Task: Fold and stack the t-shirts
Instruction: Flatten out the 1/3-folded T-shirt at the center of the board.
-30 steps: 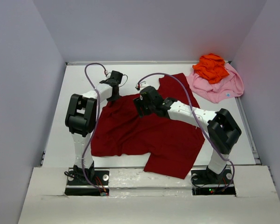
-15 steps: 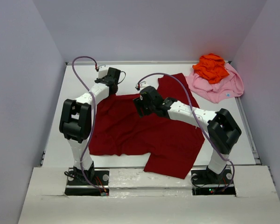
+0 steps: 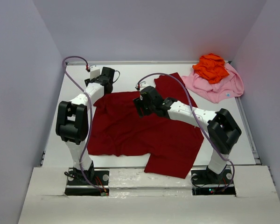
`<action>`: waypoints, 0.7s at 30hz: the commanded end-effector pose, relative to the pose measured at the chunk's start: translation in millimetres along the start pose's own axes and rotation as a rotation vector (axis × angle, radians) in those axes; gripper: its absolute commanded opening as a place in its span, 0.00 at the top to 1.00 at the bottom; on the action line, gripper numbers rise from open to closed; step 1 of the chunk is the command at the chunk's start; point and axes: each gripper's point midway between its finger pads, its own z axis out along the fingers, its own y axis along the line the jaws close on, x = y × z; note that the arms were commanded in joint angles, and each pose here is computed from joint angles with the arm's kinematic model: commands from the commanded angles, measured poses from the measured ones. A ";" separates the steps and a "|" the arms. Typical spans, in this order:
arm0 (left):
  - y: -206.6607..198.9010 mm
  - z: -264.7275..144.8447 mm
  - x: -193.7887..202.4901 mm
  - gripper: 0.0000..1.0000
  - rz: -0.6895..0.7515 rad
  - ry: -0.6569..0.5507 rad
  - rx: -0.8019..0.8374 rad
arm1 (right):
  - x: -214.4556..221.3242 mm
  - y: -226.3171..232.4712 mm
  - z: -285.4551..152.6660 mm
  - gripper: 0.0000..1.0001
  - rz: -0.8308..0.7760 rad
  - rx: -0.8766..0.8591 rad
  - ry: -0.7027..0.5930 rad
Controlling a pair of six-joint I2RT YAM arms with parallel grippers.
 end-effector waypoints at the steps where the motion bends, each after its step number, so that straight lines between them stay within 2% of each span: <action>1: -11.9 5.1 -11.9 0.46 -0.048 -0.007 0.018 | -12.2 1.2 -7.0 0.32 0.012 -0.017 -0.042; 3: -25.3 7.6 -12.5 0.46 -0.038 -0.005 0.070 | -11.8 1.6 -6.2 0.32 0.013 -0.019 -0.040; 9: -85.6 12.1 13.8 0.51 0.029 0.110 0.319 | -9.5 3.4 -2.8 0.32 0.013 -0.026 -0.030; 14: -110.1 23.3 35.6 0.51 0.057 0.177 0.388 | -9.2 3.1 -2.0 0.32 0.010 -0.024 -0.029; 16: -112.9 26.0 39.3 0.55 0.058 0.185 0.393 | -8.2 2.8 -1.0 0.32 0.008 -0.022 -0.027; 17: -113.1 26.0 40.5 0.58 0.062 0.188 0.395 | -8.3 3.1 -0.6 0.32 0.006 -0.023 -0.026; 19: -112.4 26.7 41.0 0.89 0.068 0.189 0.395 | -7.5 3.2 0.7 0.32 0.007 -0.023 -0.023; 20: -111.7 26.1 40.9 1.00 0.070 0.188 0.392 | -6.5 2.9 1.7 0.32 0.007 -0.021 -0.021; 21: -109.1 26.8 42.4 1.00 0.075 0.194 0.383 | -6.8 2.9 1.5 0.32 0.007 -0.021 -0.021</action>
